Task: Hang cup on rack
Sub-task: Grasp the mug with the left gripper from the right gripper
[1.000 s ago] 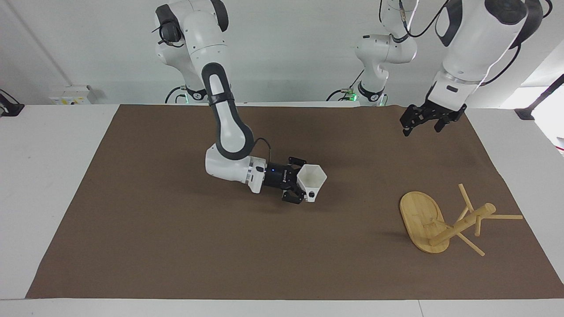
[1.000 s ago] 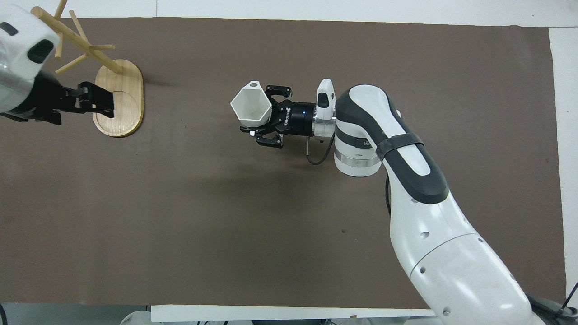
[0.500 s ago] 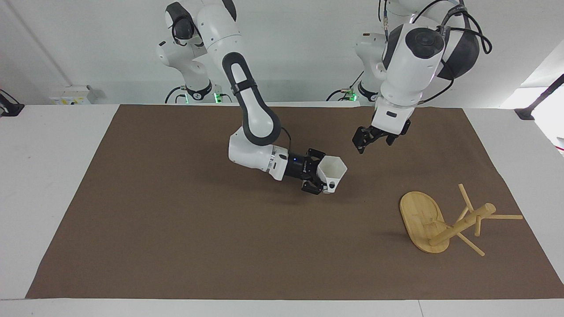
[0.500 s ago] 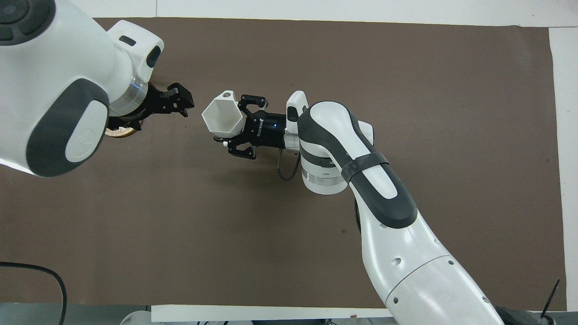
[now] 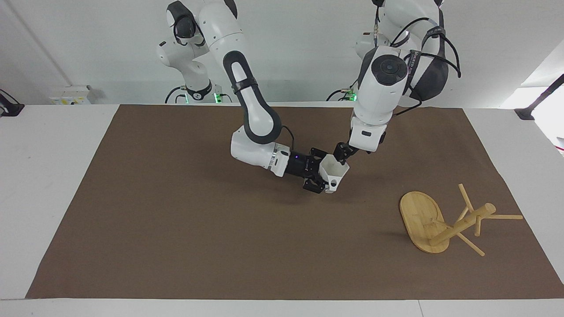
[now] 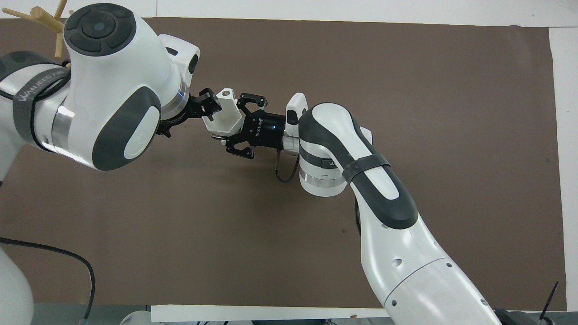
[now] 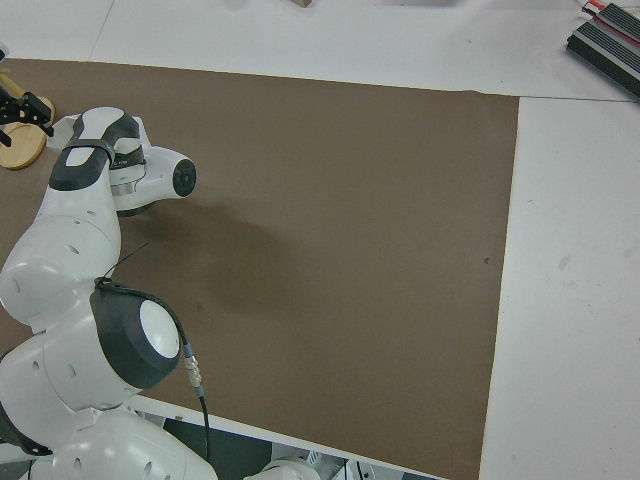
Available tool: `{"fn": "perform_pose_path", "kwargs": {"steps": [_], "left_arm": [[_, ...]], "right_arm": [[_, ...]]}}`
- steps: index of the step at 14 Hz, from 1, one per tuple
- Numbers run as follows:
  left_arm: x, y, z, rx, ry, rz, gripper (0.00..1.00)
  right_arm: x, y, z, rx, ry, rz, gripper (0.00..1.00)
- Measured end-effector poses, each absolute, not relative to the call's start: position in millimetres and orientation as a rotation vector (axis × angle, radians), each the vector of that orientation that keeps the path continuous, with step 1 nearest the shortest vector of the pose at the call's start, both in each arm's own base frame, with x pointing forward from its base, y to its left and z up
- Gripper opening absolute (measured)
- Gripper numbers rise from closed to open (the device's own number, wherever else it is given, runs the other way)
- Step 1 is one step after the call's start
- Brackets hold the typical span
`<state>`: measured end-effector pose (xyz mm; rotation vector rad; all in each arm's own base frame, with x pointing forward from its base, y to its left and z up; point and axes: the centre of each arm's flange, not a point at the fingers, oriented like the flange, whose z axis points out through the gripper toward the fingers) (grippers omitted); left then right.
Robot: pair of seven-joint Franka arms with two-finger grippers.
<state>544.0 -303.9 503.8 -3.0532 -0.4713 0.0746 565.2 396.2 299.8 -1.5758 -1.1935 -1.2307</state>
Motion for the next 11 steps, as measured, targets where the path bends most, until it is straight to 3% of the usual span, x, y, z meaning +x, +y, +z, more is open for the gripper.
{"fn": "perform_pose_path", "kwargs": {"steps": [7,8,9,11], "left_arm": [[542.1,-316.4,492.4,-3.074,-0.524,0.023,0.82],[542.0,-316.4,490.8,-3.073,-0.53,0.024,0.74],[541.8,-316.4,490.2,-3.073,-0.534,0.027,0.74],[541.5,-316.9,490.2,-3.076,-0.544,0.033,0.57]], "right_arm": [[565.0,395.9,299.3,-1.574,-1.198,-1.234,0.78],[565.0,395.9,299.3,-1.574,-1.198,-1.234,0.78],[565.0,395.9,299.3,-1.574,-1.198,-1.234,0.78],[565.0,395.8,299.2,-1.574,-1.198,-1.234,0.78]]}}
